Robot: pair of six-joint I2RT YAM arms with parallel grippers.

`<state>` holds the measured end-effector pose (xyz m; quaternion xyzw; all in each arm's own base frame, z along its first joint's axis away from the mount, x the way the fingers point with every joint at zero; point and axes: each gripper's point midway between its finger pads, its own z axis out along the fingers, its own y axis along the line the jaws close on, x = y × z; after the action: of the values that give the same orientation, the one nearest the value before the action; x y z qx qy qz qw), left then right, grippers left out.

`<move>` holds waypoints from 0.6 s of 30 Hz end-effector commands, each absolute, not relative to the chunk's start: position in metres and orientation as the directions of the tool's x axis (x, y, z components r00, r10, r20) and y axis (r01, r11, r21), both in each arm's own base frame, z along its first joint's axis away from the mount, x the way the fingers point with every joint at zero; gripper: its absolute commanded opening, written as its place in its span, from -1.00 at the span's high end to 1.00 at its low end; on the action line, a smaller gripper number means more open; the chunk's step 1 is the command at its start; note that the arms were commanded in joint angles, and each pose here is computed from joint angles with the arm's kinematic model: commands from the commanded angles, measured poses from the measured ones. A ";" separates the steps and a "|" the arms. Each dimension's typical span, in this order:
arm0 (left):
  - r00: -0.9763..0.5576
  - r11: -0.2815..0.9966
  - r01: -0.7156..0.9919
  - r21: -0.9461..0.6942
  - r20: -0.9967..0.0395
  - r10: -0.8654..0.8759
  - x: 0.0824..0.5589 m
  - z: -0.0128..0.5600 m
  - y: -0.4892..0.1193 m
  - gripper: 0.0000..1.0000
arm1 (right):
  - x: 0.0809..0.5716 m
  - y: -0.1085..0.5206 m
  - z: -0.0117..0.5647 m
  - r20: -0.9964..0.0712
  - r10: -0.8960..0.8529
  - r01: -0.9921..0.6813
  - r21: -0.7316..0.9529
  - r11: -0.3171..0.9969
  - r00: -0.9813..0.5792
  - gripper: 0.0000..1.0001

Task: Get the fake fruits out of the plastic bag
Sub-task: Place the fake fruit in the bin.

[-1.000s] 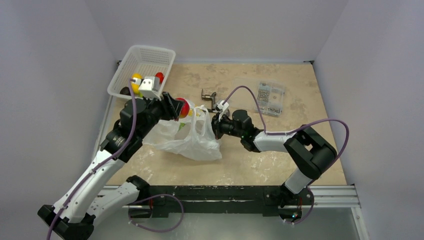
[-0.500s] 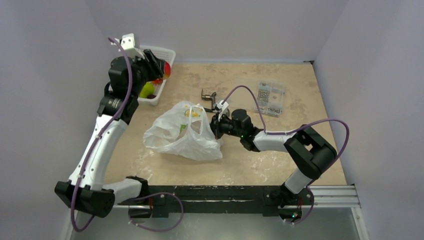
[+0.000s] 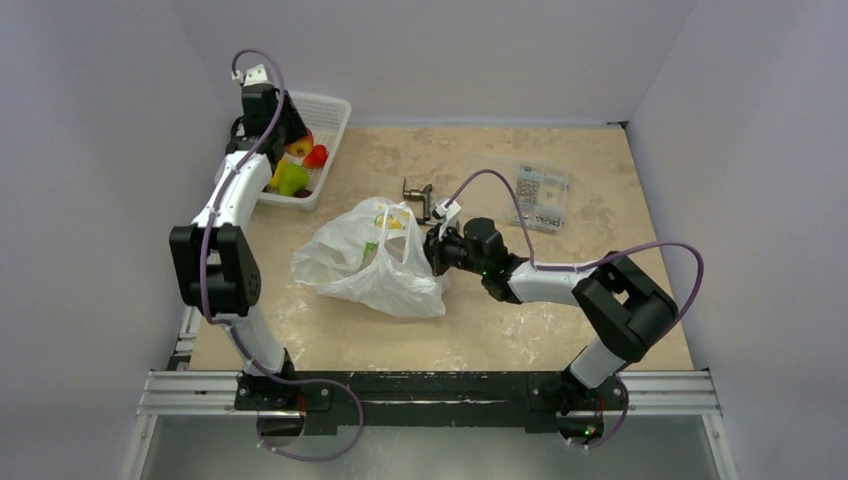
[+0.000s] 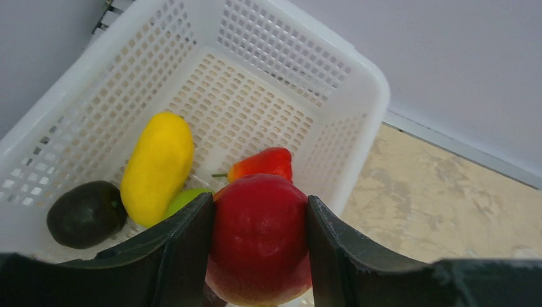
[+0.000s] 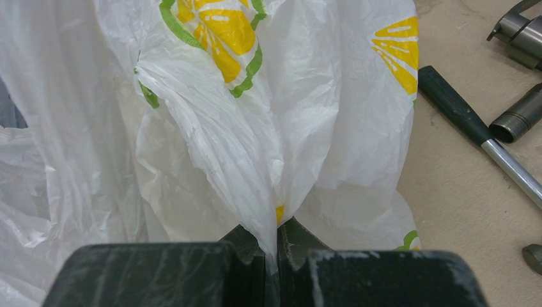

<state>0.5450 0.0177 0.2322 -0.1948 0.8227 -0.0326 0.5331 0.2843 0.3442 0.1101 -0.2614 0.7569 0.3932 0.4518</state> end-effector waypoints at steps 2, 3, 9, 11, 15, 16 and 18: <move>-0.261 0.902 -0.396 -0.171 -0.921 -0.290 0.571 0.271 0.059 -0.34 | 0.290 0.348 0.138 -0.920 -0.001 -0.771 0.328 0.546 -0.392 1.00; -0.257 0.899 -0.410 -0.156 -0.925 -0.278 0.574 0.275 0.064 -0.71 | 0.290 0.347 0.138 -0.920 0.000 -0.772 0.328 0.545 -0.392 1.00; -0.309 0.878 -0.466 -0.109 -0.910 -0.277 0.559 0.287 0.076 -1.00 | 0.288 0.350 0.136 -0.916 0.000 -0.775 0.340 0.533 -0.402 1.00; -0.329 0.864 -0.488 -0.123 -0.891 -0.313 0.544 0.291 0.075 -1.00 | 0.287 0.350 0.137 -0.915 0.002 -0.775 0.343 0.531 -0.403 1.00; -0.331 0.839 -0.475 -0.265 -0.830 -0.449 0.501 0.297 0.052 -1.00 | 0.294 0.341 0.131 -0.904 0.007 -0.726 0.348 0.593 -0.428 1.00; -0.332 0.833 -0.462 -0.305 -0.811 -0.481 0.488 0.296 0.044 -0.99 | 0.296 0.338 0.132 -0.904 0.016 -0.709 0.346 0.615 -0.427 1.00; -0.352 0.836 -0.375 -0.401 -0.773 -0.528 0.467 0.298 0.019 -0.87 | 0.298 0.327 0.131 -0.899 0.028 -0.666 0.344 0.661 -0.437 1.00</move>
<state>0.5184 0.0530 0.2675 -0.2596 0.8276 0.0309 0.4967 0.2881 0.3402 0.1110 -0.2487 0.7638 0.3818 0.4572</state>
